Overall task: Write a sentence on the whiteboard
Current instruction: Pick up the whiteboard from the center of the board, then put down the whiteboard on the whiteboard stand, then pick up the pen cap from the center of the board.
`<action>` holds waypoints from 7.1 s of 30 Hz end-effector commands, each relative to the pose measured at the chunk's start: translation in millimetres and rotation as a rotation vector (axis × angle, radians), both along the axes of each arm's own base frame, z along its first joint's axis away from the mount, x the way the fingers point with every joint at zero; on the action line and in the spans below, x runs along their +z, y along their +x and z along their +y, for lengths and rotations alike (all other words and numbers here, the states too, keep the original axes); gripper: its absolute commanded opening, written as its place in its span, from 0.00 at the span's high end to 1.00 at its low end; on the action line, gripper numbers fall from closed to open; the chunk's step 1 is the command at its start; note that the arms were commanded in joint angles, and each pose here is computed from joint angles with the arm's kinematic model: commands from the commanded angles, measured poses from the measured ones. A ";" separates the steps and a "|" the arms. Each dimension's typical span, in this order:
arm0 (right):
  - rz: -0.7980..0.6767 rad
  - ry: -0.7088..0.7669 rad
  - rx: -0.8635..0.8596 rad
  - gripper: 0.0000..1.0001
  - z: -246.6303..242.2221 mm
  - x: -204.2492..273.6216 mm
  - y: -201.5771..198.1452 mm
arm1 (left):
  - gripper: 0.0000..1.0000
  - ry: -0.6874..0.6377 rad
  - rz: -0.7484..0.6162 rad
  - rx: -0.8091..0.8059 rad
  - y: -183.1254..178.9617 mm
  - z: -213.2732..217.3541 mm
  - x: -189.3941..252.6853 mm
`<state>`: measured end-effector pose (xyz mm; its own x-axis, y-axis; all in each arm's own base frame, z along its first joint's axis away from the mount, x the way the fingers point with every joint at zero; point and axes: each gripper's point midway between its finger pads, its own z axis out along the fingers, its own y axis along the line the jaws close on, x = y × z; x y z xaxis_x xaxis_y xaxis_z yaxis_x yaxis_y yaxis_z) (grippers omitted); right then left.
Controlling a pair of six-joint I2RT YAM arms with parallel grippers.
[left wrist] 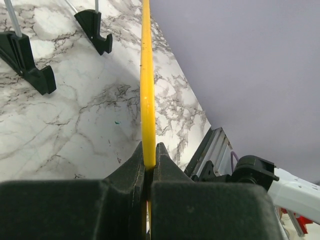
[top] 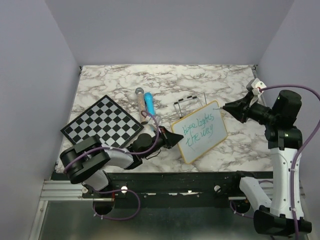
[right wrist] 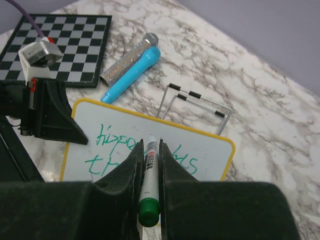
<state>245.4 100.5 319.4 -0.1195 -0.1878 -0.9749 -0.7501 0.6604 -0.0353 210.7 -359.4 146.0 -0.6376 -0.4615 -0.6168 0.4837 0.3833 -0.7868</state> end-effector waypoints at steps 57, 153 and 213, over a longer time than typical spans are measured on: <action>-0.009 0.132 0.102 0.99 11.4 53.1 -44.6 | 1.00 0.063 -0.411 -0.238 173.4 29.7 76.2; 0.133 0.159 0.117 0.99 4.5 -37.0 -18.1 | 0.09 0.567 0.164 0.138 35.5 125.8 -32.0; 0.870 0.328 -0.147 0.99 27.4 -209.4 35.8 | 1.00 1.188 -0.150 -0.344 -36.7 44.2 -195.5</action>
